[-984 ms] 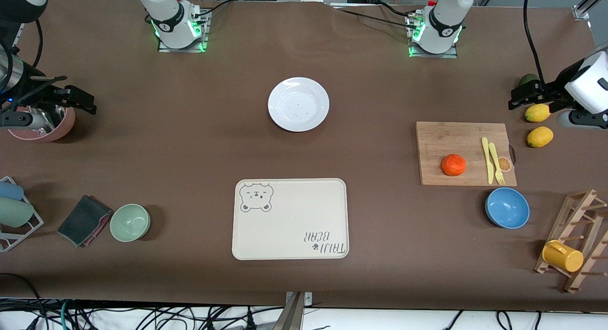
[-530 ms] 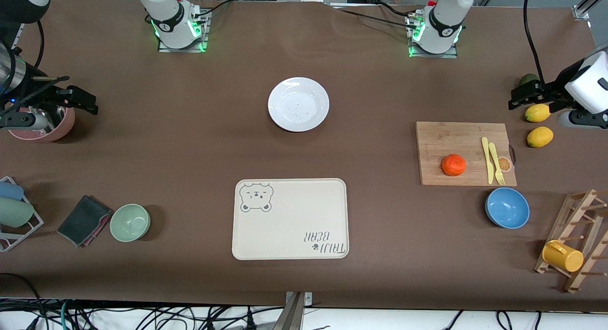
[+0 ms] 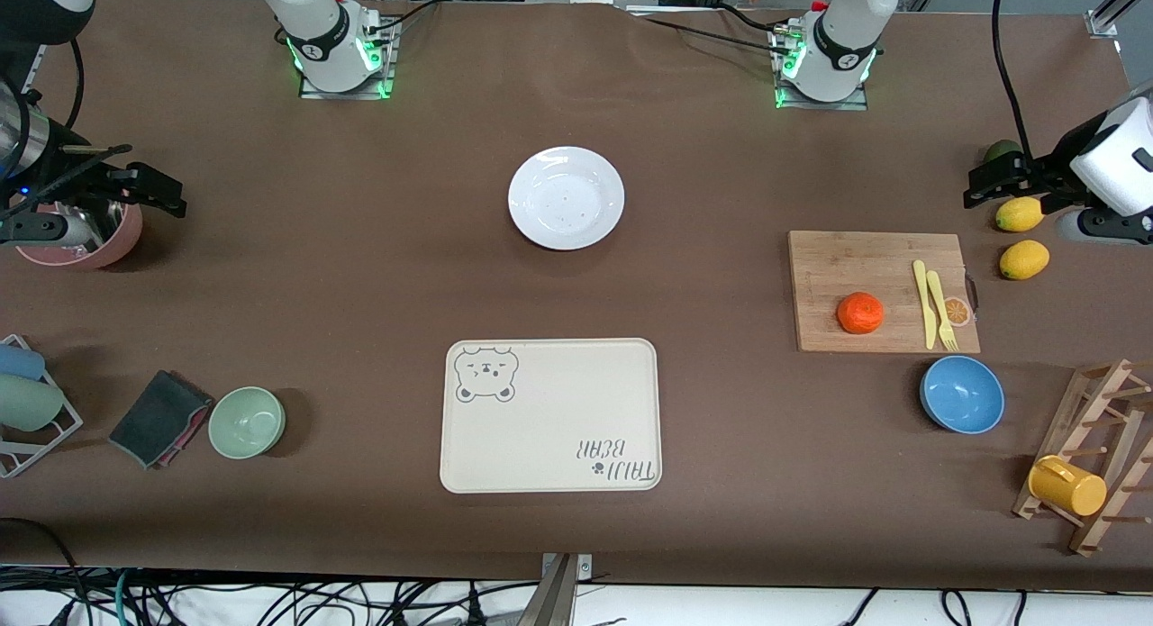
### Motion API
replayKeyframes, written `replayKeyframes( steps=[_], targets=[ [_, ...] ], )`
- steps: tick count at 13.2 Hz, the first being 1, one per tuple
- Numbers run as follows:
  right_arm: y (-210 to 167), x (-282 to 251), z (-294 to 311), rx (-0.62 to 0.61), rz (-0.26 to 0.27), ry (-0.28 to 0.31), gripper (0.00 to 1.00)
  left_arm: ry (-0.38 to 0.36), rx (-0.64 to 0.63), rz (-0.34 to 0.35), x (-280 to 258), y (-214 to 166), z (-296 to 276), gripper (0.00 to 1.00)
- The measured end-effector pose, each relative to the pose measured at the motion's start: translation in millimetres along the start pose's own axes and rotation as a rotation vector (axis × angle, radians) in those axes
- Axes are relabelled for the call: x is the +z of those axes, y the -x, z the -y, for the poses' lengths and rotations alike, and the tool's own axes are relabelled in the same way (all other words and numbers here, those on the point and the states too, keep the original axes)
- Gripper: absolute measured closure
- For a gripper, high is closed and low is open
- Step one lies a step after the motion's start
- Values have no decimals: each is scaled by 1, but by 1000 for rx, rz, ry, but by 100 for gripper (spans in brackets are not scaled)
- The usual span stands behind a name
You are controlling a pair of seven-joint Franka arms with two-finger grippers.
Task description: Place orange and plate with both arms
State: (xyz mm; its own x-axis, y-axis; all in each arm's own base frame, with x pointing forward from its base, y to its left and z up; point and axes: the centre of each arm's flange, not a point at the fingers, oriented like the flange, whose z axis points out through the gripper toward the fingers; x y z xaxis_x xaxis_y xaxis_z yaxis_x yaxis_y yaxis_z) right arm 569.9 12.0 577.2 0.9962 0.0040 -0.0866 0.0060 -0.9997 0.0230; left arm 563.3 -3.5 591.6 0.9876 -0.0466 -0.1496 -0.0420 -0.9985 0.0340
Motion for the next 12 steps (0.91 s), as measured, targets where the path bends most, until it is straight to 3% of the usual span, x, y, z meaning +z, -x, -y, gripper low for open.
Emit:
replayKeyframes(
  steps=[12],
  targets=[
    [-1, 3, 7, -11, 5, 2, 0, -2, 9, 15, 8, -5, -5, 0]
  ],
)
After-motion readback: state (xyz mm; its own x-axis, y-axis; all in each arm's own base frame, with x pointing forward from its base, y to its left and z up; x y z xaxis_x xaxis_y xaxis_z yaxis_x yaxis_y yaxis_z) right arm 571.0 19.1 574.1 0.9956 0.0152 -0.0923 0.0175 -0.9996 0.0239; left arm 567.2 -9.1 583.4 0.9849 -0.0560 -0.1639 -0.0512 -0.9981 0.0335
